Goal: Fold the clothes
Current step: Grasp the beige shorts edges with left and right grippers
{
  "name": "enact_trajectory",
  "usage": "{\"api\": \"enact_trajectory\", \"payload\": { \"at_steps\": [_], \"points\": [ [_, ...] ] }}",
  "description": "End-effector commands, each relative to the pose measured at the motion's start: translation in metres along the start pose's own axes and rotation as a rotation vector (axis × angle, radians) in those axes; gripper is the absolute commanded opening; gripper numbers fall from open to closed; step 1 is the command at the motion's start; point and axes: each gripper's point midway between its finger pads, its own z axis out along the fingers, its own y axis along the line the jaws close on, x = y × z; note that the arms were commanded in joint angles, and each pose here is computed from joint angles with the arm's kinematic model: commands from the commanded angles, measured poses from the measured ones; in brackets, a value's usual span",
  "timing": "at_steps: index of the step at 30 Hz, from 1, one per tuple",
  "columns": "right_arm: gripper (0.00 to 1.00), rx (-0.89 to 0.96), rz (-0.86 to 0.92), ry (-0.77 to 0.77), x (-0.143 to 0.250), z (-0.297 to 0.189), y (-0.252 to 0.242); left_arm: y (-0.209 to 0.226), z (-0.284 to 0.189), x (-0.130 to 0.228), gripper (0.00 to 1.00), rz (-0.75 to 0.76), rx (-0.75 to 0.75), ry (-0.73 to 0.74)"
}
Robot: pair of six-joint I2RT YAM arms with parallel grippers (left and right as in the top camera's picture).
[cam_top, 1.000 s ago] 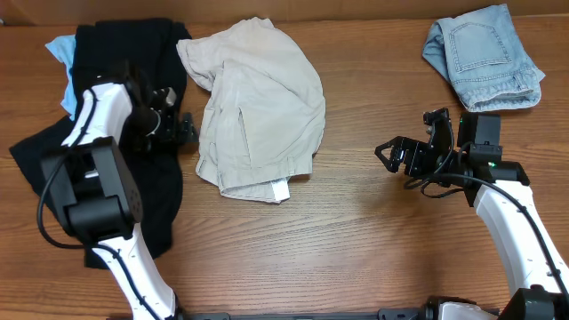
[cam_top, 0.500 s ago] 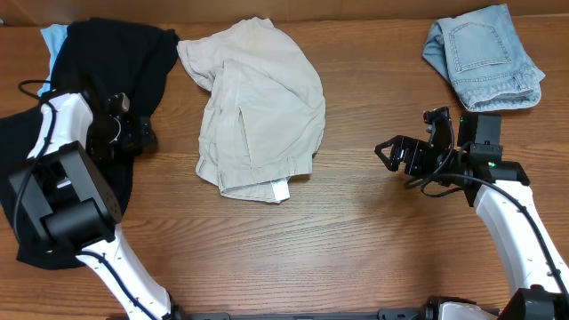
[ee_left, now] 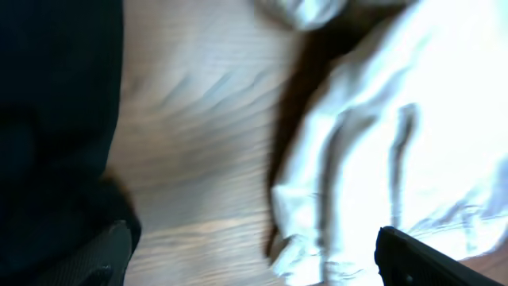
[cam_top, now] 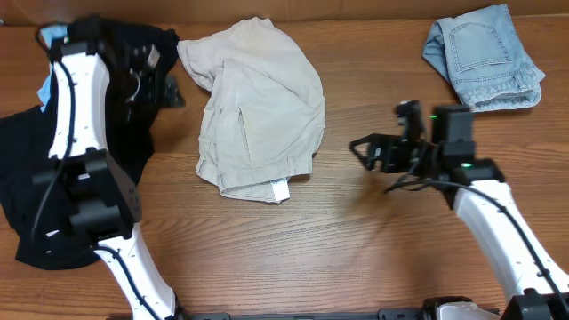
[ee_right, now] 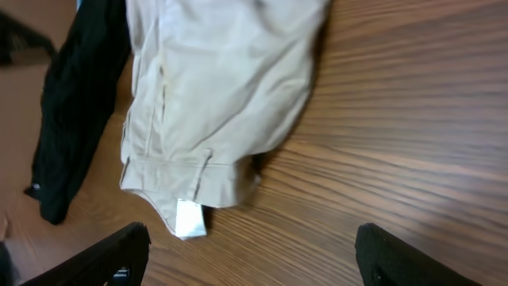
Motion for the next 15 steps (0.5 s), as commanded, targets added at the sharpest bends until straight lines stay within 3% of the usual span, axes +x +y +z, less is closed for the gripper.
{"api": "enact_trajectory", "payload": {
  "at_steps": [1, 7, 15],
  "points": [
    [0.87, 0.061, -0.085, 0.004, 0.001, 0.019, 0.019, -0.024, -0.033, -0.026, 1.00, 0.063, 0.025, -0.099],
    [0.88, 0.203, -0.220, 0.061, 0.026, 0.064, 0.028, -0.058, -0.040, -0.034, 1.00, 0.136, 0.035, -0.122],
    [0.88, 0.217, -0.137, 0.084, 0.032, 0.071, 0.024, -0.104, -0.006, -0.003, 1.00, 0.232, 0.012, 0.028]
  ]
}}
